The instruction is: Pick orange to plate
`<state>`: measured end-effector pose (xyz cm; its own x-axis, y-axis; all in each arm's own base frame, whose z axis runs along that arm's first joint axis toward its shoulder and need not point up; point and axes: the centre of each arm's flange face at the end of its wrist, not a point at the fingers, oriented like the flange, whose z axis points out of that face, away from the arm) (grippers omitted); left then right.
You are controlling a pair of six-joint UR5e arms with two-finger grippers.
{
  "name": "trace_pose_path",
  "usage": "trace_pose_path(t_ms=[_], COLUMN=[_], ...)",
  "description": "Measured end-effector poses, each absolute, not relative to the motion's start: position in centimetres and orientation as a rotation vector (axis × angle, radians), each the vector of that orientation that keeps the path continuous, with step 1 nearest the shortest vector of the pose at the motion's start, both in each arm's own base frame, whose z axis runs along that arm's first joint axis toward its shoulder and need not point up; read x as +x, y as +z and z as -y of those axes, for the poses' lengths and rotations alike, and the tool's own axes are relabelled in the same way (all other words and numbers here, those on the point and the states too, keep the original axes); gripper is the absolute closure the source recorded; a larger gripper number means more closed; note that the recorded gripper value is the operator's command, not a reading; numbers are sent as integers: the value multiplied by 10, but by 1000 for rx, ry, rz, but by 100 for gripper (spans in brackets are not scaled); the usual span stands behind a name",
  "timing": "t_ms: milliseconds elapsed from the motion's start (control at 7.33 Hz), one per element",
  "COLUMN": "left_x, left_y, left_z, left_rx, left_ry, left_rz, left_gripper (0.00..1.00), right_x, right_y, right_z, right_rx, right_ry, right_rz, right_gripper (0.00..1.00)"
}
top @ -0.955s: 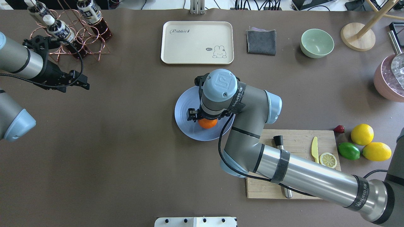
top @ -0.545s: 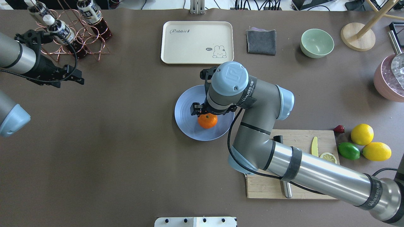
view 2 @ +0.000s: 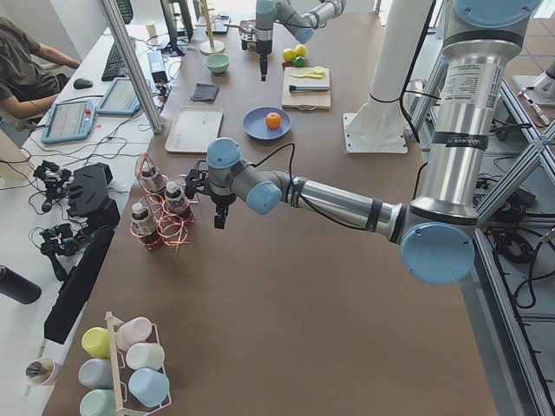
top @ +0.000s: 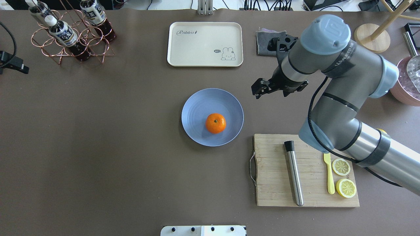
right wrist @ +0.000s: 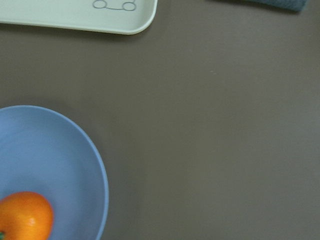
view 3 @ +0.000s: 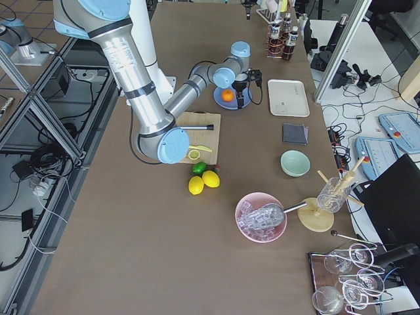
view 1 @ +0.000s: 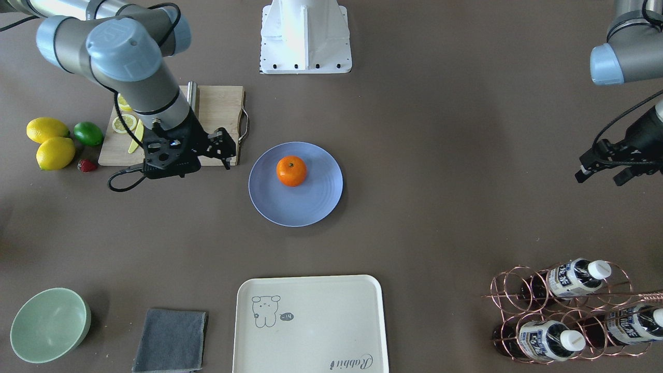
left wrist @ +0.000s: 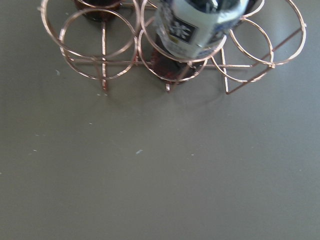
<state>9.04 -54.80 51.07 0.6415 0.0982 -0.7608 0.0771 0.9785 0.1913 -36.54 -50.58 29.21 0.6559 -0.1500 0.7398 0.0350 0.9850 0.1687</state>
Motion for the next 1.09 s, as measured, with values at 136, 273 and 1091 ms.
trace_pose_path(t_ms=[136,273,1091], left_x=[43,-2,-83], left_y=[532,550,601], left_z=[546,542,500], left_rx=[219,202,140], left_ry=[73,122,186], left_rz=[-819,-777,-743], left_gripper=[6,6,3], right_x=[-314,-259,45], right_y=[333,379,643], right_z=[516,522,497], right_rx=[155,155,170], right_ry=[-158,-213,-386], right_rz=[823,805,751], right_gripper=[0,0,0])
